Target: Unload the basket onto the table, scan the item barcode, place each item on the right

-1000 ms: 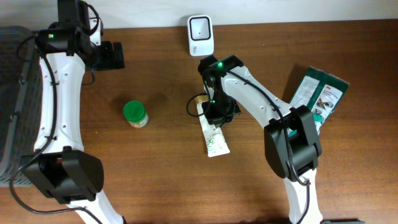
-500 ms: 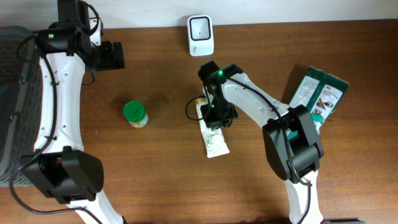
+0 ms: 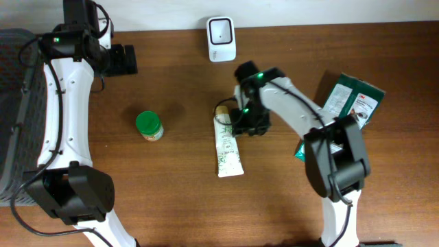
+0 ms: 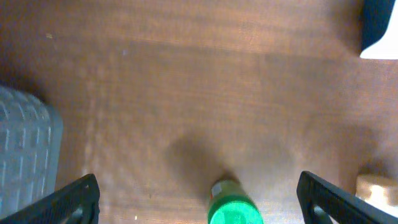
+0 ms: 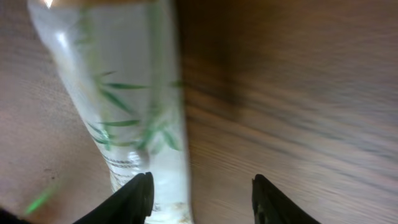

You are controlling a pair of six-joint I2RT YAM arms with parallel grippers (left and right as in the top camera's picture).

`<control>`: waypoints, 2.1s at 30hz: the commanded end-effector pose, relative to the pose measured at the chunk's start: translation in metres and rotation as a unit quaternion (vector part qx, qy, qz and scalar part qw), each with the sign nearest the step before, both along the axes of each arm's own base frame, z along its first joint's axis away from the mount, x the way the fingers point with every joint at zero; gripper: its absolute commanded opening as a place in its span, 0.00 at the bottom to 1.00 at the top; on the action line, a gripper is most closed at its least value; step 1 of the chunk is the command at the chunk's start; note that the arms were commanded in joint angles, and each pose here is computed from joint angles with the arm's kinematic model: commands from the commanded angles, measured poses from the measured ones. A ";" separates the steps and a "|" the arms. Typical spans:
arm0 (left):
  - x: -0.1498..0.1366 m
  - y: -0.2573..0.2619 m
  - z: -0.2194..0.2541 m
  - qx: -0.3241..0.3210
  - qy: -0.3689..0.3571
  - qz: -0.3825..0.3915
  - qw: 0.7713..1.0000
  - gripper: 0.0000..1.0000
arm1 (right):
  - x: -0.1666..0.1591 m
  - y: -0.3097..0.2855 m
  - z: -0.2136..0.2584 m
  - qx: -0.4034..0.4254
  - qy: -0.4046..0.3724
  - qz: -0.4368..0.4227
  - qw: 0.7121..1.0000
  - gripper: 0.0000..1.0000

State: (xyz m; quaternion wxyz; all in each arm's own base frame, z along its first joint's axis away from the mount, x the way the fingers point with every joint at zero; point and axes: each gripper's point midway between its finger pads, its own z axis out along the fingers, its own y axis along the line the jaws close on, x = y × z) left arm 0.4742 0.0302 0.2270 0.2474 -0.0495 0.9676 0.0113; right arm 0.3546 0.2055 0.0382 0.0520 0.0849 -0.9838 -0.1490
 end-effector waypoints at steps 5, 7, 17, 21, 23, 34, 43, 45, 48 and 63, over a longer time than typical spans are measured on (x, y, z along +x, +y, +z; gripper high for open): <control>0.023 -0.001 0.019 0.004 -0.060 -0.007 0.998 0.99 | 0.011 0.004 0.018 0.069 -0.011 0.000 0.998 0.56; 0.023 -0.009 0.018 -0.017 -0.061 -0.021 0.998 0.99 | 0.008 0.009 0.013 0.084 0.002 -0.001 0.996 0.56; 0.016 -0.045 -0.002 -0.109 -0.023 -0.071 0.991 0.58 | -0.001 0.035 -0.031 0.189 -0.017 0.011 0.982 0.45; 0.018 -0.046 -0.011 -0.110 -0.012 -0.070 0.991 0.59 | 0.012 0.051 -0.026 0.227 -0.043 0.006 0.973 0.20; 0.018 -0.045 -0.015 -0.111 -0.006 -0.069 0.991 0.59 | 0.011 0.058 -0.025 0.229 -0.048 0.014 0.972 0.08; 0.019 -0.045 -0.024 -0.112 0.004 -0.068 0.991 0.64 | 0.026 0.004 0.052 0.071 -0.157 -0.005 0.985 0.04; 0.002 -0.067 -0.034 -0.149 0.046 -0.087 0.984 0.25 | 0.016 -0.012 0.057 0.048 -0.106 -0.057 0.992 0.39; -0.014 -0.098 -0.054 -0.157 0.101 -0.112 0.976 0.07 | 0.016 -0.016 0.052 0.106 -0.073 -0.074 0.989 0.45; -0.022 -0.134 -0.075 -0.154 0.135 -0.146 0.968 0.00 | 0.005 -0.008 0.032 0.137 -0.038 -0.067 0.988 0.47; -0.013 -0.173 -0.111 -0.144 0.148 -0.183 0.961 0.05 | 0.005 0.035 -0.040 0.157 -0.024 -0.085 0.984 0.11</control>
